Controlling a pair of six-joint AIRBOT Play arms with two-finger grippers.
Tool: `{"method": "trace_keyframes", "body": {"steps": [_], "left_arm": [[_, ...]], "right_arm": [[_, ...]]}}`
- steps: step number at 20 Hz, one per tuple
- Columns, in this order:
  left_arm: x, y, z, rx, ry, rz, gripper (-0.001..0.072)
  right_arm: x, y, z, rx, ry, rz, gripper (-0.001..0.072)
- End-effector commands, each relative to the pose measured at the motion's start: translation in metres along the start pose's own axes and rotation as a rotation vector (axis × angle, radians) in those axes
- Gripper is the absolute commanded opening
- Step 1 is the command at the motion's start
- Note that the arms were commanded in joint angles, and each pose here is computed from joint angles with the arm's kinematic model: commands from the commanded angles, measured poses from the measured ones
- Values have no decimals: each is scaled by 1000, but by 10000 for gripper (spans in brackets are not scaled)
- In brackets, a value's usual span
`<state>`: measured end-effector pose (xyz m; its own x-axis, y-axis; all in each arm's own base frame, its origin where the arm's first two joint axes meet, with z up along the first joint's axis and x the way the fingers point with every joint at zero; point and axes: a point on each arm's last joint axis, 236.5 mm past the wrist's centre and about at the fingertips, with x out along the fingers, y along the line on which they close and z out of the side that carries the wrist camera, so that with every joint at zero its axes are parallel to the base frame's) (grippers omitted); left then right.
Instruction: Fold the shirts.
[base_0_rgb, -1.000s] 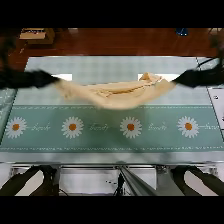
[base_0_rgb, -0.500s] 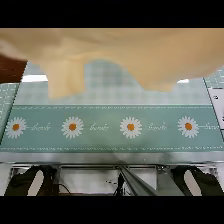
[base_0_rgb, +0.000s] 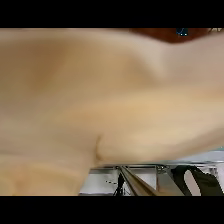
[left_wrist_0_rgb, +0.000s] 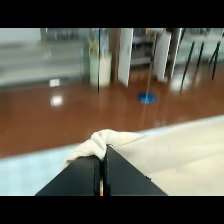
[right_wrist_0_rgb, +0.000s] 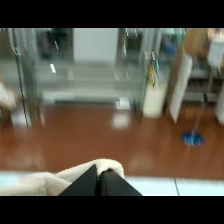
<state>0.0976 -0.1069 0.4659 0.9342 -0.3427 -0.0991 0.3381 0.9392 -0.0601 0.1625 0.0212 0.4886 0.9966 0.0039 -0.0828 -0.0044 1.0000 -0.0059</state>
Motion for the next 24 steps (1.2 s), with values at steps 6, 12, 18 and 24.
{"method": "trace_keyframes", "body": {"steps": [6, 12, 18, 24], "left_arm": [[119, 77, -177, -290, 691, -33, 14], [269, 146, -264, -492, 712, -79, 17], [355, 187, -350, -650, 746, -86, 17], [353, 168, -415, -771, 947, -156, 144]], "right_arm": [[122, -19, -199, 142, 912, 130, 25], [297, -11, -293, 226, 987, 228, 26], [411, 36, -359, 212, 861, 258, 26], [398, 35, -438, 176, 1101, 260, 247]]}}
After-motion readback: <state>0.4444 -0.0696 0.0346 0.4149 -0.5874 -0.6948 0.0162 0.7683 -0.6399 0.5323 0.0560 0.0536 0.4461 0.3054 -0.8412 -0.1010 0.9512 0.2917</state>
